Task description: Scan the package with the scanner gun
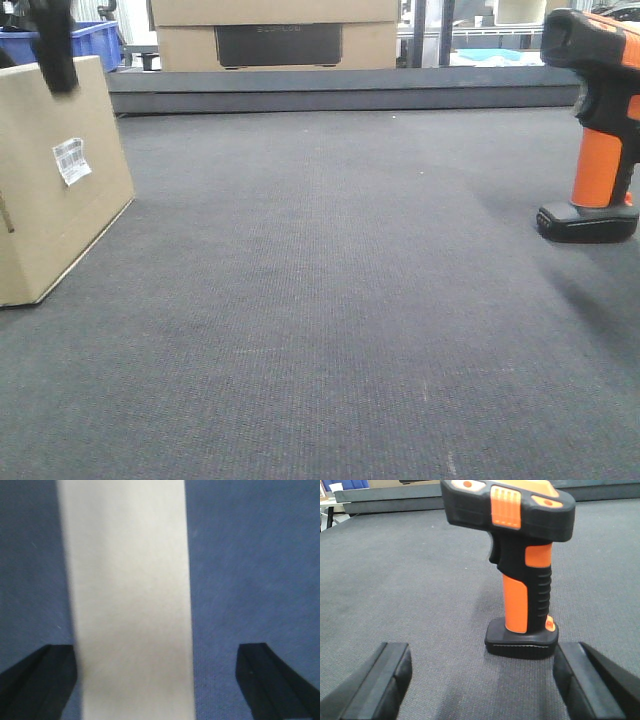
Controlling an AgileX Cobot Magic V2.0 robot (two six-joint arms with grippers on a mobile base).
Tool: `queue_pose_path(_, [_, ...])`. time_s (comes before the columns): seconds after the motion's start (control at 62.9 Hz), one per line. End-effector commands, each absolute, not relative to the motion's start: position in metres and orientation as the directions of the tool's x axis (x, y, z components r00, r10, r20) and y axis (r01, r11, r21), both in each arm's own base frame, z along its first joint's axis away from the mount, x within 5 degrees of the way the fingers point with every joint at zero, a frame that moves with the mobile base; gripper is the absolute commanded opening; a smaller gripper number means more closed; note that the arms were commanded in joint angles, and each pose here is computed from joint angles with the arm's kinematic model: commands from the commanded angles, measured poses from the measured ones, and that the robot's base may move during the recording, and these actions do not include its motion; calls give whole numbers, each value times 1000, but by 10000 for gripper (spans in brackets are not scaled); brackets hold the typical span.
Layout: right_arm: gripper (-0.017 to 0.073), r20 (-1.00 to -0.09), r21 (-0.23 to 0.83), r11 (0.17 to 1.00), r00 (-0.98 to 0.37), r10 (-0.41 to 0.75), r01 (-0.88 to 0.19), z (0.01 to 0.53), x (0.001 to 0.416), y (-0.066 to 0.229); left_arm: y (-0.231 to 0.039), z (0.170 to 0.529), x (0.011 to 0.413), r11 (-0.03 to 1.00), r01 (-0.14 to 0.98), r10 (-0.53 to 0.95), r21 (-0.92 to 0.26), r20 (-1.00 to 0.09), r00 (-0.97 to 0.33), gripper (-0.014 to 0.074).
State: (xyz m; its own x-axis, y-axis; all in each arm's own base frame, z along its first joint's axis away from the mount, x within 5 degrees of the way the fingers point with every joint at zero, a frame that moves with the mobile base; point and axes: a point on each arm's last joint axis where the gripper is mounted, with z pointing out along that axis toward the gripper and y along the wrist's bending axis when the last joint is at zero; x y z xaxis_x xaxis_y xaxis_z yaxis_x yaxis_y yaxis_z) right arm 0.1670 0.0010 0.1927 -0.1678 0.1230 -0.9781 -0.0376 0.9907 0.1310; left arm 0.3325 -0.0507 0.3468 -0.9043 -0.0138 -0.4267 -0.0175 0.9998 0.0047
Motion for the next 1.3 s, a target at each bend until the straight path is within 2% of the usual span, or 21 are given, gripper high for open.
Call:
queue_pose_path(0.0, [477,-981,129,991,-153,122,-42,194,166,1,-44,379,313,999,-41,-32,6,-512,-858,491])
queue_pose_path(0.095, [475,-981,129,991,-153,122,-42,194,166,1,-36,402,294,996,-91,-63,19,-577,-814,446])
queue_pose_path(0.175, [475,-981,129,991,-153,122,-42,194,166,1,-32,415,278,994,-111,-83,6,-625,-776,349])
queue_pose_path(0.302, [475,-980,131,990,-153,124,-42,194,166,1,-24,425,254,994,-111,-93,-20,-699,-709,69])
queue_pose_path(0.381, [444,-979,141,989,-154,134,-41,194,166,1,-14,416,242,990,-138,-119,-31,-710,-694,-109])
queue_pose_path(0.477, [342,-977,167,985,-140,160,-38,197,164,1,3,397,228,981,-189,-158,-34,-702,-695,-109])
queue_pose_path(0.556, [225,-978,161,986,-138,155,-34,200,162,1,10,383,220,987,-152,-147,-55,-693,-706,-109])
queue_pose_path(0.668, [-36,-976,144,990,-166,141,-9,213,160,-1,15,363,208,991,-39,-121,-130,-718,-686,-109])
queue_pose_path(0.731, [-169,-974,132,991,-183,132,10,224,158,-3,16,351,201,985,-21,-143,-173,-735,-662,-109])
queue_pose_path(0.827, [-167,-973,119,992,-195,124,36,242,154,-5,18,331,189,968,-74,-236,-241,-767,-596,-109])
queue_pose_path(0.922, [-167,-984,115,993,-136,119,34,254,143,-5,21,319,175,967,-115,-255,-228,-833,-491,-109])
queue_pose_path(1.033, [-167,-981,112,993,-152,118,46,249,130,-5,21,307,153,966,-149,-253,-212,-893,-372,-111])
queue_pose_path(1.287, [-167,-991,108,993,-75,112,49,246,100,-4,4,299,94,985,-71,-169,-158,-966,-194,-111])
